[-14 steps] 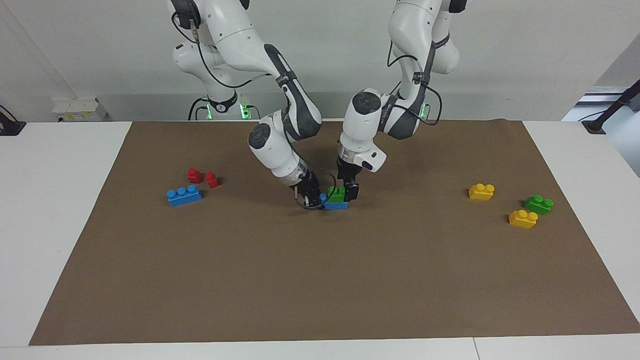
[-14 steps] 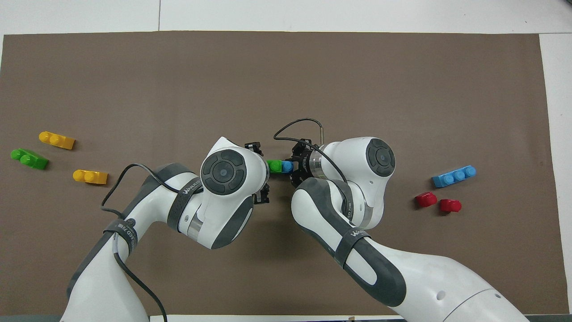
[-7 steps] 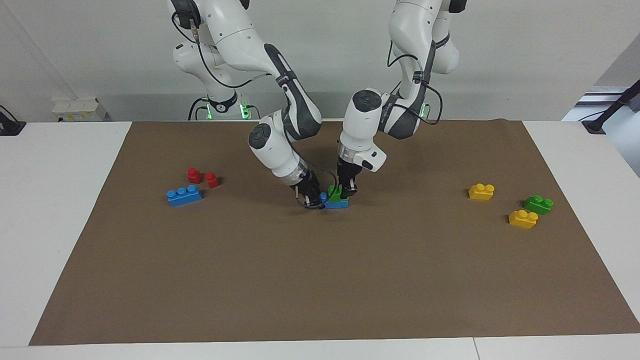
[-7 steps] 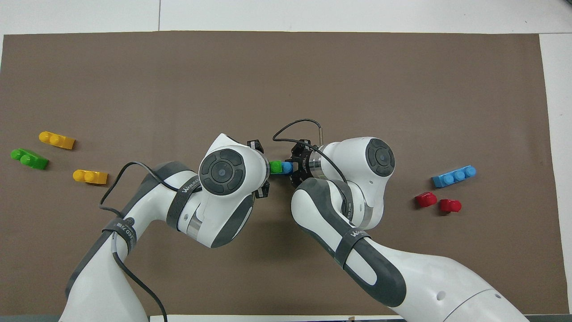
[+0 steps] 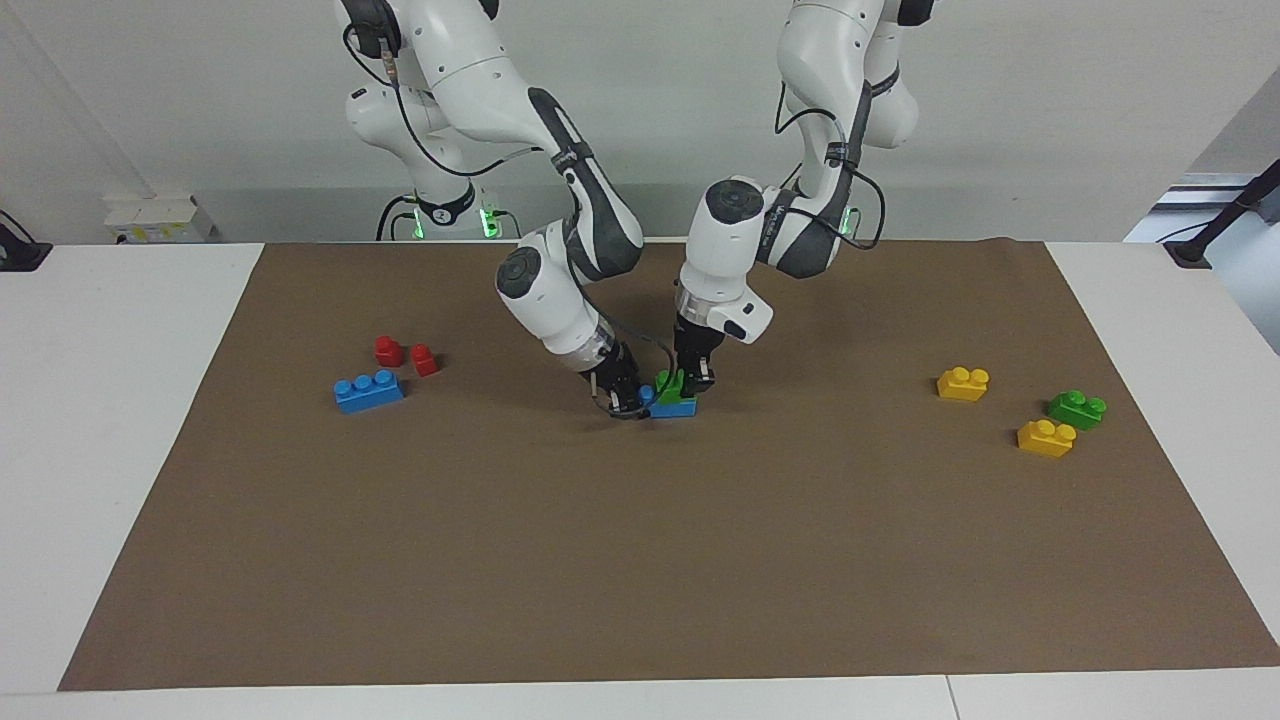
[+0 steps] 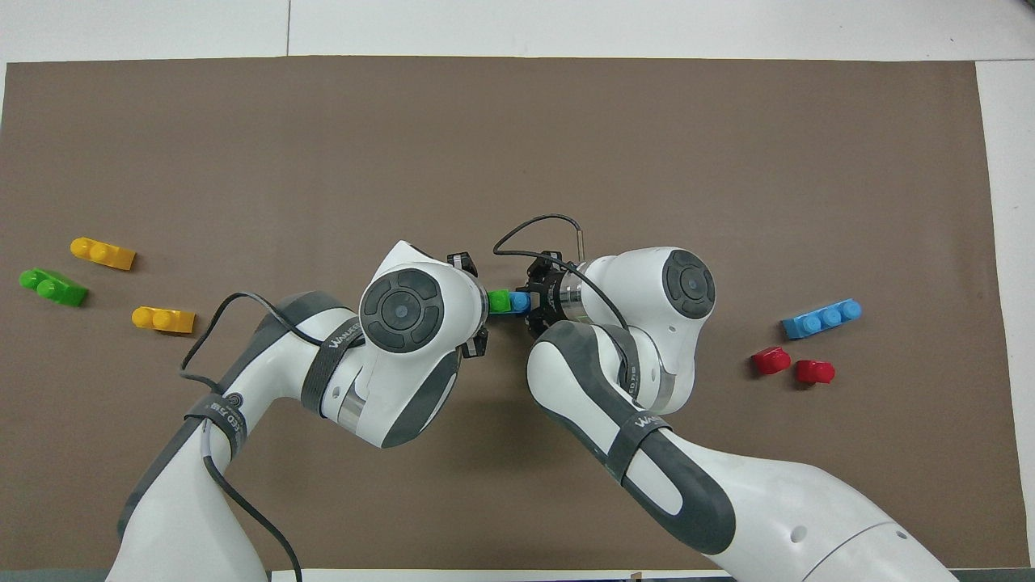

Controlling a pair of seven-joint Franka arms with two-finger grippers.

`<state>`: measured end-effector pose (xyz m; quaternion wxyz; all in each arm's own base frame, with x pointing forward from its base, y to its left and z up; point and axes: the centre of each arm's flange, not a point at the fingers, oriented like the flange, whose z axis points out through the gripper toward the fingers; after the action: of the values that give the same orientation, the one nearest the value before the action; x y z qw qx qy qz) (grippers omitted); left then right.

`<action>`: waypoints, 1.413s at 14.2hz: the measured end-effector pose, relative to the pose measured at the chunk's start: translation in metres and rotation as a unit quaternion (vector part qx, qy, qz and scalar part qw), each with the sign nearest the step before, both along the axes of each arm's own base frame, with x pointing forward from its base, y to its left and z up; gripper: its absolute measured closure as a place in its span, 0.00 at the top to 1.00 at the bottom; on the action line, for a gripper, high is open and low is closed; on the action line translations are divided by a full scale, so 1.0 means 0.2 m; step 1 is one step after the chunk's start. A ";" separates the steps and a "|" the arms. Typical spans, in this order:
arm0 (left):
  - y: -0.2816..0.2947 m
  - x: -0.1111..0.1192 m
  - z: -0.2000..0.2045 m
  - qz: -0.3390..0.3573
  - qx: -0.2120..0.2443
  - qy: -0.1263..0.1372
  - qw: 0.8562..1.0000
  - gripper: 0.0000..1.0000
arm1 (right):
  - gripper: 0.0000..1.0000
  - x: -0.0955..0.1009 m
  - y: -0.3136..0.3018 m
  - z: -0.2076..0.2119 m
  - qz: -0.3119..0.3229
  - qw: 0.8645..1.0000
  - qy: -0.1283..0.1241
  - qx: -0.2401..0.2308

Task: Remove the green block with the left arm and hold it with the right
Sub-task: 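Pull the green brick away from the blue brick with both grippers, then lower the green brick with the left gripper while the right gripper lowers blue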

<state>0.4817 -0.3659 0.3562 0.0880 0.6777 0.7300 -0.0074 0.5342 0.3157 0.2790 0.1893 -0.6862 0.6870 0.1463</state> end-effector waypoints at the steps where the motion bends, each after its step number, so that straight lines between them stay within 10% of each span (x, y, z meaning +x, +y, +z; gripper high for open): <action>1: 0.01 0.00 0.03 0.002 -0.003 -0.001 1.000 0.34 | 0.35 0.01 0.00 0.01 -0.001 1.000 -0.002 0.001; 7: 0.25 0.04 0.56 0.031 -0.014 -0.003 0.999 0.34 | 0.35 0.05 -0.04 0.03 -0.003 1.000 0.007 0.005; 12: 0.71 0.06 0.92 -0.016 0.003 0.004 1.000 0.34 | 0.35 0.40 -0.46 0.44 0.091 0.996 0.011 -0.019; 16: 1.04 0.11 0.98 -0.092 0.020 0.008 0.996 0.34 | 0.35 0.48 -1.04 0.72 0.186 0.981 -0.032 -0.045; 20: 1.37 0.19 0.96 -0.125 0.008 0.003 0.992 0.34 | 0.35 0.46 -1.51 0.66 0.222 0.972 -0.023 -0.069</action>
<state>0.5203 -0.0924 0.5488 0.0788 0.7644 0.6397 -0.0149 0.6255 0.0142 0.4106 0.1196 -0.8363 0.5212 0.1209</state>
